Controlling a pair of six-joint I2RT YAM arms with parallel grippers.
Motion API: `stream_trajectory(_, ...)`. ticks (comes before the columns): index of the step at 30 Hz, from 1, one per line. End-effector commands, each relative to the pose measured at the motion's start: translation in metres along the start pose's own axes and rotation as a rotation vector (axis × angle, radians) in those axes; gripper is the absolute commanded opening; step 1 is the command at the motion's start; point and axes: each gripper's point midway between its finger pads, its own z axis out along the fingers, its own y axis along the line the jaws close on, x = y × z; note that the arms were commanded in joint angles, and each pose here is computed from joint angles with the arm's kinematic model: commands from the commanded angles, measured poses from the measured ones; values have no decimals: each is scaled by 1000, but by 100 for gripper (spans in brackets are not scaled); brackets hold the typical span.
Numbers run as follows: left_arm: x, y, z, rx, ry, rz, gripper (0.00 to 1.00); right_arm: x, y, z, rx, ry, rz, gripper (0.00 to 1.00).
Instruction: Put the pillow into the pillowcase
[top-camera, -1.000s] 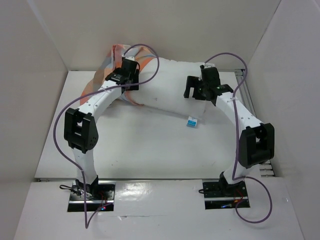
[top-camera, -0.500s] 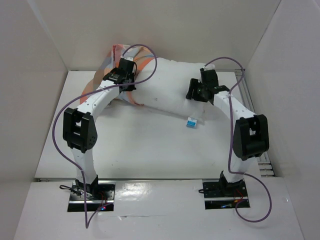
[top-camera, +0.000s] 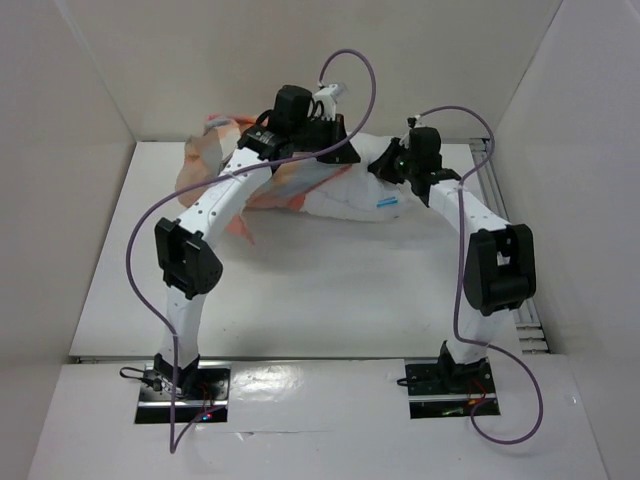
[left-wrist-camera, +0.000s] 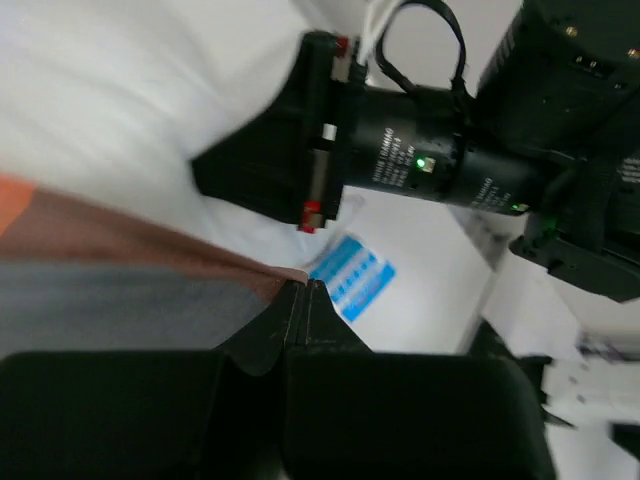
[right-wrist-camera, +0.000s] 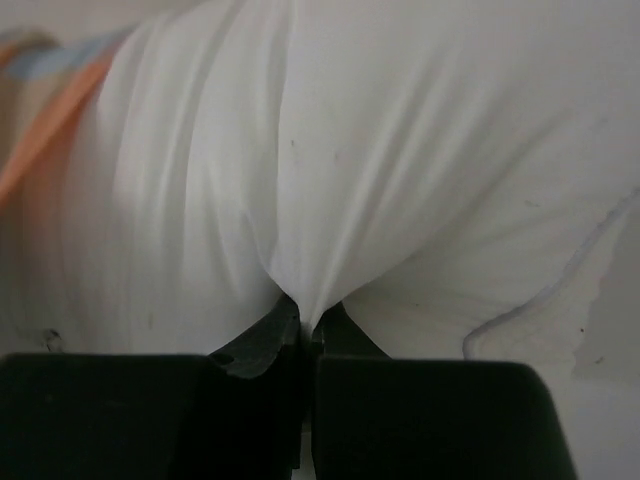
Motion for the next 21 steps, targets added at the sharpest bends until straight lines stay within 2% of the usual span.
stream_trajectory(1, 4, -86, -3, 433, 69, -50, 0, -38, 101, -48, -300, -134, -6, 0)
stream_trajectory(2, 2, -84, -9, 425, 62, -53, 0, -26, 86, -50, -249, -128, 11, 0)
stream_trajectory(4, 3, -63, -12, 369, 51, -70, 0, -27, 89, -76, -251, -170, 15, 0)
stream_trajectory(5, 0, -61, -18, 361, 47, -67, 0, -10, 78, -77, -231, -143, 24, 0)
stream_trajectory(8, -10, -54, -30, 330, 31, -54, 0, 6, 84, -102, -254, -119, 19, 0)
stream_trajectory(13, -37, -45, -57, 268, -50, -9, 0, 11, 90, -155, -210, -175, -43, 0)
stream_trajectory(17, -58, -51, -70, 314, -84, -11, 0, 13, 84, -183, -161, -213, -53, 0)
stream_trajectory(21, -66, -75, -73, 419, -87, 5, 0, 26, 81, -189, -175, -207, -20, 0)
